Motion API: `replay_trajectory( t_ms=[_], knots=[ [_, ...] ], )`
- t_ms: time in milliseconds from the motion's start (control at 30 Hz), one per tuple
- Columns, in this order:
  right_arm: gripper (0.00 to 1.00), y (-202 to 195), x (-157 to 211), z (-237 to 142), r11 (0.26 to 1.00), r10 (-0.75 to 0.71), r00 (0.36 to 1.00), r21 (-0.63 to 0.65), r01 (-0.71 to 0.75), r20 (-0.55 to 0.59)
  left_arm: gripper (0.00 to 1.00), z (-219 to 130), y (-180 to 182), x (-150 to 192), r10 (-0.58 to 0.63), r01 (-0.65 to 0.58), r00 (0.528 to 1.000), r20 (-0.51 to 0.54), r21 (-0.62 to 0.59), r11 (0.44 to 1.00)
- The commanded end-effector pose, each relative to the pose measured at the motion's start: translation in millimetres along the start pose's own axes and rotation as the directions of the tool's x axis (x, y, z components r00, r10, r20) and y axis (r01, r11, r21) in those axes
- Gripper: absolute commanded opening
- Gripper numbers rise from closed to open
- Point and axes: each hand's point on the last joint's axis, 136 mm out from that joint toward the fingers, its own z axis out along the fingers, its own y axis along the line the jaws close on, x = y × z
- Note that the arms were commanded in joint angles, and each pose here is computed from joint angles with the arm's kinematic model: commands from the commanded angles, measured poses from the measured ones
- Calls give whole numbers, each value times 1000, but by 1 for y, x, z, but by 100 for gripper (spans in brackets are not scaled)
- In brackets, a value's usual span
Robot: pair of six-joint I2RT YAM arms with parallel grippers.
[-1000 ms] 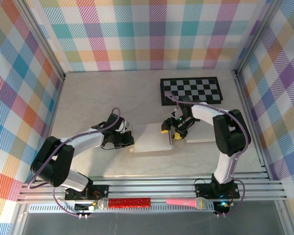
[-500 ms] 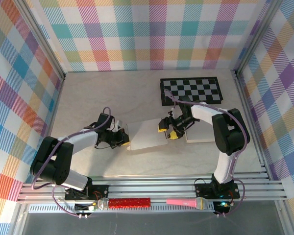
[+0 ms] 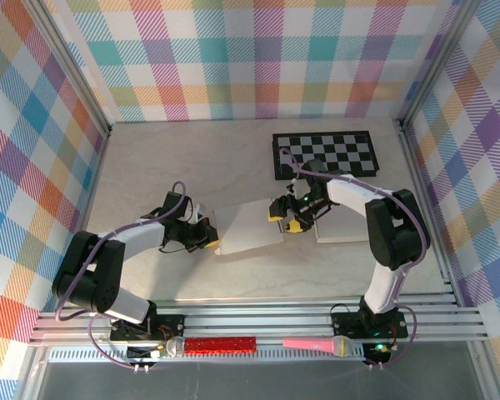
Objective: Fold the paper box
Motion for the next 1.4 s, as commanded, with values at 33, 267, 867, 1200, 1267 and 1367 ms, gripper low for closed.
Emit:
replay_trajectory(
  t_ms=[33,267,867,1200,1267,1367],
  knots=[
    [77,-6,-2,-6,1000,-15,1000,22,15,-3,0,-8,4,6,-2,2,1000,-14,-12,1000],
    [79,-4,-11,3,999,-38,998,-8,38,-50,0,-23,0,-4,-62,58,998,31,122,991],
    [81,27,-31,23,984,9,998,-174,-20,-62,0,-22,1,-17,-206,211,977,-48,282,936],
    [69,51,-15,-10,983,-25,1000,-183,22,-10,24,-54,4,-10,-149,148,989,7,78,986],
    [66,55,-8,-16,981,-20,1000,-191,18,-7,24,-51,6,-9,-156,156,988,-8,70,985],
    [63,64,0,-26,976,-6,1000,-219,9,14,18,-44,11,-8,-169,171,985,-30,76,982]
  ],
)
